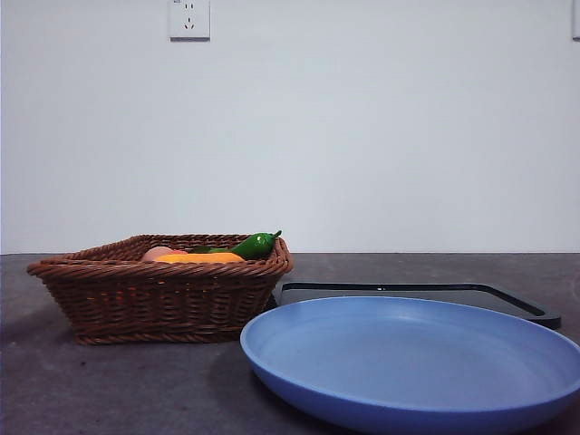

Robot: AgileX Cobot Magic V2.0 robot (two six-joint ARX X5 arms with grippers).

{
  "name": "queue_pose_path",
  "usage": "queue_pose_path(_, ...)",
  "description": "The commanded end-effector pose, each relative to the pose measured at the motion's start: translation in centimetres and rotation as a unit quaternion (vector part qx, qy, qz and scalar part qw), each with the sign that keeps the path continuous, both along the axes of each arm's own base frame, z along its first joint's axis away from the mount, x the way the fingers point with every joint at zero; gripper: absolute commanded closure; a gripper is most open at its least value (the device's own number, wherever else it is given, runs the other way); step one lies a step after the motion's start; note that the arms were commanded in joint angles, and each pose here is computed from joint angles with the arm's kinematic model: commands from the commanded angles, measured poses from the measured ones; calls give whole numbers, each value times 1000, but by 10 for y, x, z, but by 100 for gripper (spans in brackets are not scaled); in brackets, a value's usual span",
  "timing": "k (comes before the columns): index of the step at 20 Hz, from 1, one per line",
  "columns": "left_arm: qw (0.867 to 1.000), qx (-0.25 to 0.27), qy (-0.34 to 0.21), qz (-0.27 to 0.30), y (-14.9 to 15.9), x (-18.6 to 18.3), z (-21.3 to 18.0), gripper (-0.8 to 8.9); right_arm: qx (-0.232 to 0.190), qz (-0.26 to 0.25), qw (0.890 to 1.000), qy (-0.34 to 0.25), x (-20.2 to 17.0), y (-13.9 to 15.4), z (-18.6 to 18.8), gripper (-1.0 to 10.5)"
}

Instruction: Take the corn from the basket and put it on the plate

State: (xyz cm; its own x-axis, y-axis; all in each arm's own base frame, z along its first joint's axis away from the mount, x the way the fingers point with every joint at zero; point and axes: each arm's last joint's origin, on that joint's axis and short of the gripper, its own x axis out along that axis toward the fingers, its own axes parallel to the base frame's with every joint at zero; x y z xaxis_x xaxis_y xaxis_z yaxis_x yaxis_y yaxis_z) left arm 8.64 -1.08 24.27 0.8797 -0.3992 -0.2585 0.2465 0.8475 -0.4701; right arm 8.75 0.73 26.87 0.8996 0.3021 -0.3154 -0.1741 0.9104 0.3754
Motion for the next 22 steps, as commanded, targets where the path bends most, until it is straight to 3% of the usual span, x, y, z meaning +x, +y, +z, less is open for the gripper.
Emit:
queue_pose_path(1,999,20,8,-37,-1,4,9,806,-33,48,998,25,7,2,10,945)
queue_pose_path(8,990,27,67,-120,-5,20,19,806,-59,136,979,139,25,7,17,945)
queue_pose_path(14,986,23,104,-130,-5,31,16,795,-63,172,963,196,40,15,7,944)
queue_pose_path(16,986,23,106,-130,-5,31,16,681,-62,172,962,204,42,16,5,871)
queue_pose_path(19,986,22,104,-130,-5,31,16,423,-59,168,962,209,45,16,4,644)
queue_pose_path(22,986,22,103,-129,-5,31,16,410,-55,169,958,226,52,17,0,643)
